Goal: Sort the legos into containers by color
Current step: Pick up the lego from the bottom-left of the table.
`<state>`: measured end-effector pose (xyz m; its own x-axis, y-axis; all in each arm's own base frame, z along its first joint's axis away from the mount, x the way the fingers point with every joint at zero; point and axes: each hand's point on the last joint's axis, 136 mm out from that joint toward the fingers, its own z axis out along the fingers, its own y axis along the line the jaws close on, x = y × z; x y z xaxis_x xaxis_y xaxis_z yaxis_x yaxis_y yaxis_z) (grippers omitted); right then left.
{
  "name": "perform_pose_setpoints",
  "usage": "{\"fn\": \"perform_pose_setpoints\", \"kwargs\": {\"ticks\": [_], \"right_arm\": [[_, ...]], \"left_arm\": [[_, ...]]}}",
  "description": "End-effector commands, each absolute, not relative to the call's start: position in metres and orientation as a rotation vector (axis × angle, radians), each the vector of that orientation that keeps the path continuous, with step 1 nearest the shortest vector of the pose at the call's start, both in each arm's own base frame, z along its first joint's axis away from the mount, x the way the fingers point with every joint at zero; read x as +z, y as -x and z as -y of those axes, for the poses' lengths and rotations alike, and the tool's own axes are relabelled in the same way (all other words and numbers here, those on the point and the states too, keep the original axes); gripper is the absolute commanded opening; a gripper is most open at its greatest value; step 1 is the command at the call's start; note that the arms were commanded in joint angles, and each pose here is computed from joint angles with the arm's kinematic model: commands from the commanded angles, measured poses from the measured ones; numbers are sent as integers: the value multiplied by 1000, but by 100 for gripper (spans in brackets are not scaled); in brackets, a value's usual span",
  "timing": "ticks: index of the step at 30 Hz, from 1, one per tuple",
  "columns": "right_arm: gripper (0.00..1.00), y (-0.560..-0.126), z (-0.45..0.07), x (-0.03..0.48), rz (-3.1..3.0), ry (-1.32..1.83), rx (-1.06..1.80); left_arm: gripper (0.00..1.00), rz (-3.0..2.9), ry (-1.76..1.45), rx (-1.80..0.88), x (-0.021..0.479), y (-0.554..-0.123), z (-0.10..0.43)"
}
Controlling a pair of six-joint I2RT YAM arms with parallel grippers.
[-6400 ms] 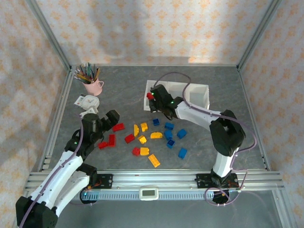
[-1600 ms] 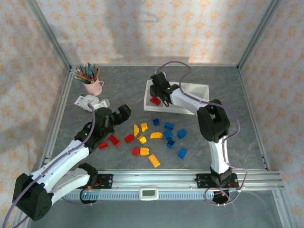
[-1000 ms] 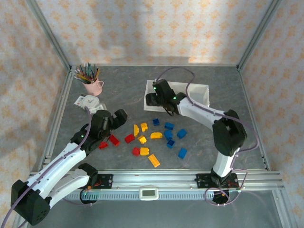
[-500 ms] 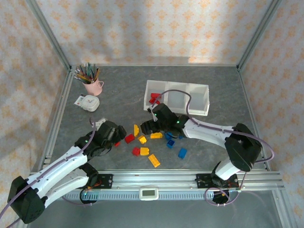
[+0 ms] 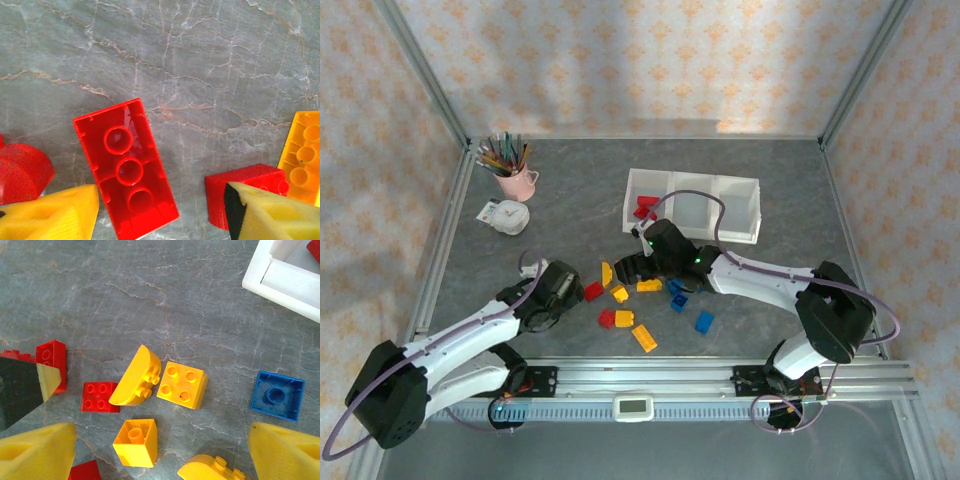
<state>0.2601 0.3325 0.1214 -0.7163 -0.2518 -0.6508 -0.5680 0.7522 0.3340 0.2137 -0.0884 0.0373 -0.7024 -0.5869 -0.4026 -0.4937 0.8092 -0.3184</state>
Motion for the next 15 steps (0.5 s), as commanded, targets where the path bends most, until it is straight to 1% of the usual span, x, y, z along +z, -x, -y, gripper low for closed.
{"fn": "perform_pose_setpoints", "kwargs": {"ticks": [1, 5, 11, 15], "right_arm": [[89, -264, -330, 131, -2317, 599, 698], [90, -264, -329, 131, -2315, 598, 693], [91, -266, -327, 133, -2309, 585, 683], [93, -267, -324, 136, -2303, 562, 692]], "left_arm": [[66, -2441, 801, -196, 40, -225, 83], [61, -2433, 795, -101, 37, -230, 75], [47, -2448, 771, -66, 31, -236, 77], [36, -2458, 768, -48, 32, -234, 76]]}}
